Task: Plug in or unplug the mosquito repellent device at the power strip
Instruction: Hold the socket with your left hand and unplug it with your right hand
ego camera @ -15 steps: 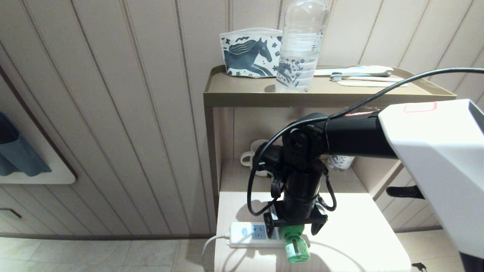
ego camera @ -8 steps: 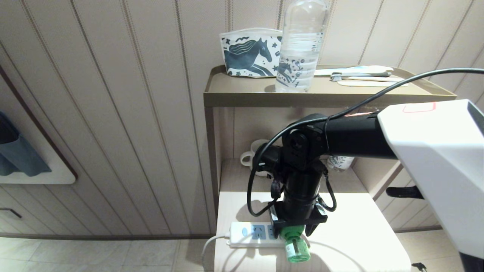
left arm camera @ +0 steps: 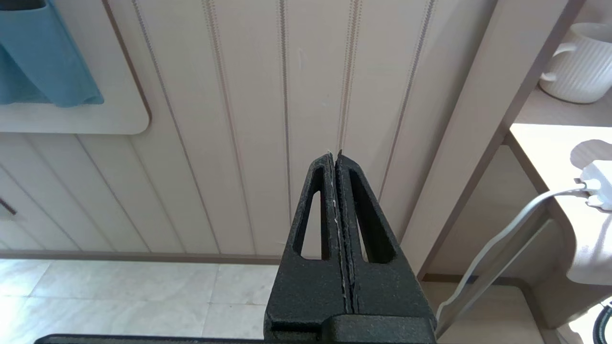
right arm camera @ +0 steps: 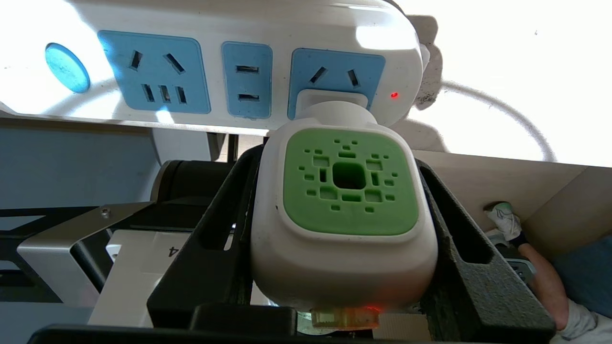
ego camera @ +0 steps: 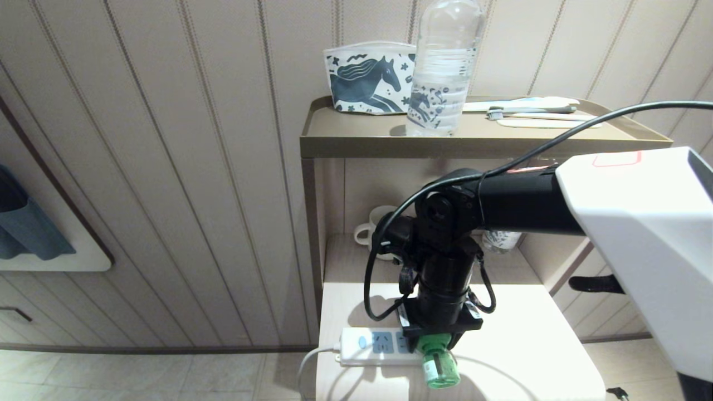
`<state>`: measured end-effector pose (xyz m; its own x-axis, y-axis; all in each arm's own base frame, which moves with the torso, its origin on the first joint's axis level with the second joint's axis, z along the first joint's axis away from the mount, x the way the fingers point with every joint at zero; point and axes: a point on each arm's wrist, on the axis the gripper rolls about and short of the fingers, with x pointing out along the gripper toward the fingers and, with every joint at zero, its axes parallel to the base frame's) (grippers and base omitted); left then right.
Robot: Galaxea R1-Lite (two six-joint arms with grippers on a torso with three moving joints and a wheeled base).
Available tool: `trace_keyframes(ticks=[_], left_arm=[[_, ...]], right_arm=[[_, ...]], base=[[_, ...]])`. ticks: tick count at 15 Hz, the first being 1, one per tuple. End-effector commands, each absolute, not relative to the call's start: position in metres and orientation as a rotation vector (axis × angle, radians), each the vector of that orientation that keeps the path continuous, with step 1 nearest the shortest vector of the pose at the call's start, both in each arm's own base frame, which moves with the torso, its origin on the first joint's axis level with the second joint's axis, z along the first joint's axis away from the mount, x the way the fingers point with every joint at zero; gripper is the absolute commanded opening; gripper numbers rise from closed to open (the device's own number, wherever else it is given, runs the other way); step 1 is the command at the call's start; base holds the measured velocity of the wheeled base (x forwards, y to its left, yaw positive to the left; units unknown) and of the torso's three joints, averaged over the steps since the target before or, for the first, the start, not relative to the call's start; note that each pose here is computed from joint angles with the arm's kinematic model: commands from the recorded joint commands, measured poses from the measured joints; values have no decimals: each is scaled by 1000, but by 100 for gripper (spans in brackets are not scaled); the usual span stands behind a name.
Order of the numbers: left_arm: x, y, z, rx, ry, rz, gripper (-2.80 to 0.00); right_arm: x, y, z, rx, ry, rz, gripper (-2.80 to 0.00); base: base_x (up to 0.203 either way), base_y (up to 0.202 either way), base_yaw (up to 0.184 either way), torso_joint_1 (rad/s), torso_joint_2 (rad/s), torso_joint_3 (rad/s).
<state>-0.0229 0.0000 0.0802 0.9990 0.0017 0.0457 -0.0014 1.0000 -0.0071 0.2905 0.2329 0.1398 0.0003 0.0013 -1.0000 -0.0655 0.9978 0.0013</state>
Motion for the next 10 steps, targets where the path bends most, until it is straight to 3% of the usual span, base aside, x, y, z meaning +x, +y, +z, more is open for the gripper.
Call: trace_keyframes(ticks=[1,3,6,10], left_arm=[[-23,0,80,-7,-48,3,-280],[-23,0,82,2,-56,12,-280],[-38,0,135,-4,-155,7,-280],[-6,0,189,-72,30,-32,-280]], right_arm=[[290,233,140,-52,1574,47,-280],[288,234,141,-54,1573,52,-280],[287,236,142,-57,1567,58,-280],[286,234,152,-45,1541,69,-280]], base=[[0,0,0,0,0,0],[0,0,0,0,0,0],[0,0,0,0,0,0],[0,0,0,0,0,0]])
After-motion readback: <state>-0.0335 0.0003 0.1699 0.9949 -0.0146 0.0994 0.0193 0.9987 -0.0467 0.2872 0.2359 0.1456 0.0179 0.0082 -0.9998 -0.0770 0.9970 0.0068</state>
